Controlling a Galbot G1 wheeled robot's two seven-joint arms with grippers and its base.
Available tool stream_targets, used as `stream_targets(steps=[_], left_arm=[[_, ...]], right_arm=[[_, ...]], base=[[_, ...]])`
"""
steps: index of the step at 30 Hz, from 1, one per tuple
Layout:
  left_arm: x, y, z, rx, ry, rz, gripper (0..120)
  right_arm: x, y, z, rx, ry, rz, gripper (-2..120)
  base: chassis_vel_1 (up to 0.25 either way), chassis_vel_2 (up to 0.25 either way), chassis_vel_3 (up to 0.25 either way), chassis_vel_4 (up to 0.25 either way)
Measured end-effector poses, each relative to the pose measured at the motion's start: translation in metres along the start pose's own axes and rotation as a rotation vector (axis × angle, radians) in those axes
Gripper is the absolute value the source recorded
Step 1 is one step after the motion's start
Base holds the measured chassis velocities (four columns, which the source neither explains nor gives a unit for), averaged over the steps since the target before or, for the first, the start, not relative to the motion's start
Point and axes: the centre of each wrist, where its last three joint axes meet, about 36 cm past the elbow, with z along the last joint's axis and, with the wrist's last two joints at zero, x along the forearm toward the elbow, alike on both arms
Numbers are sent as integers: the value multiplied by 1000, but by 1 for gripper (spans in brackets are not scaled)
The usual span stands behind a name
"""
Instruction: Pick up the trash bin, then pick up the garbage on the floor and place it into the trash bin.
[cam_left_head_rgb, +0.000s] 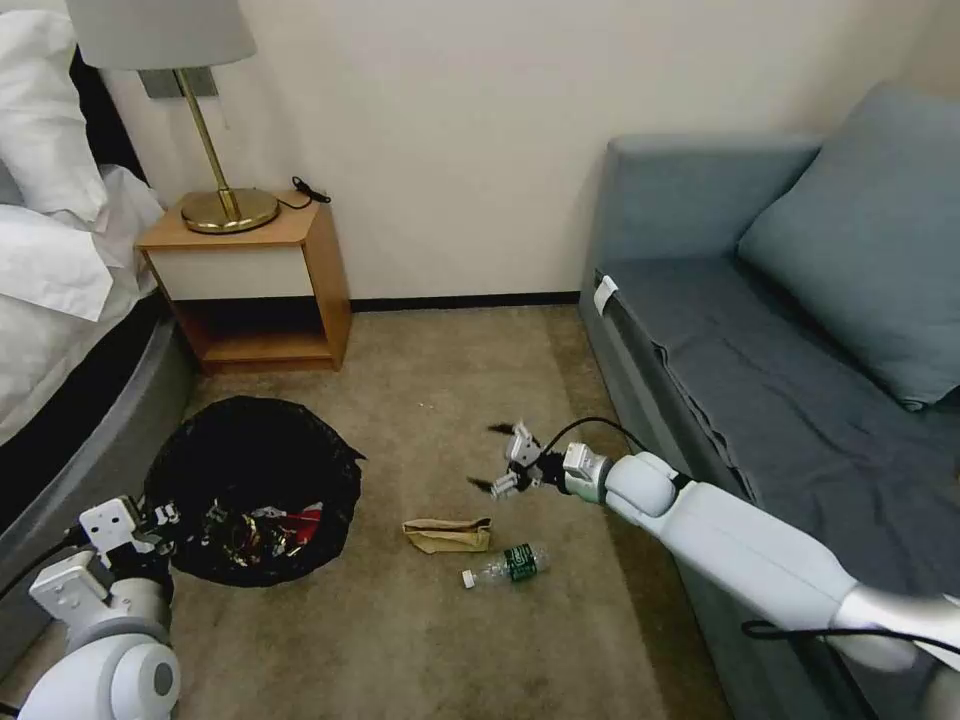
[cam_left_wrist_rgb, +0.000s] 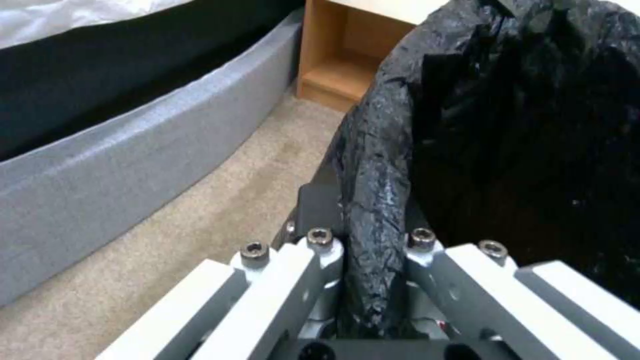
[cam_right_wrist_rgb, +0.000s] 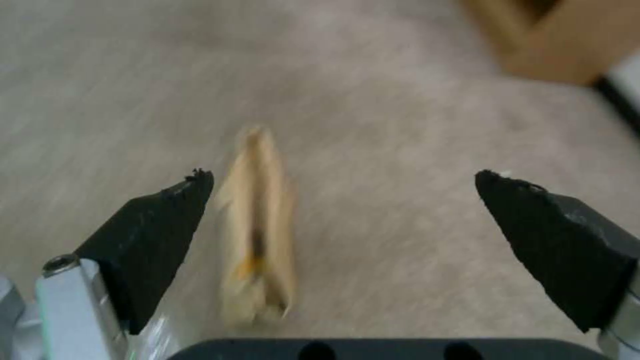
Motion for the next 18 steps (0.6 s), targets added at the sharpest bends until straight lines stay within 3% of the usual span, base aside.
stream_targets(steps=[7, 18], left_arm=[[-5, -3, 4, -6, 10, 0, 4], [-9, -5, 10, -14, 23, -6, 4]], right_arm=[[-11, -31, 21, 54, 140, -207, 100], [-53, -27, 37, 71, 228, -334, 100]], base=[[0, 0, 0, 0], [0, 0, 0, 0]])
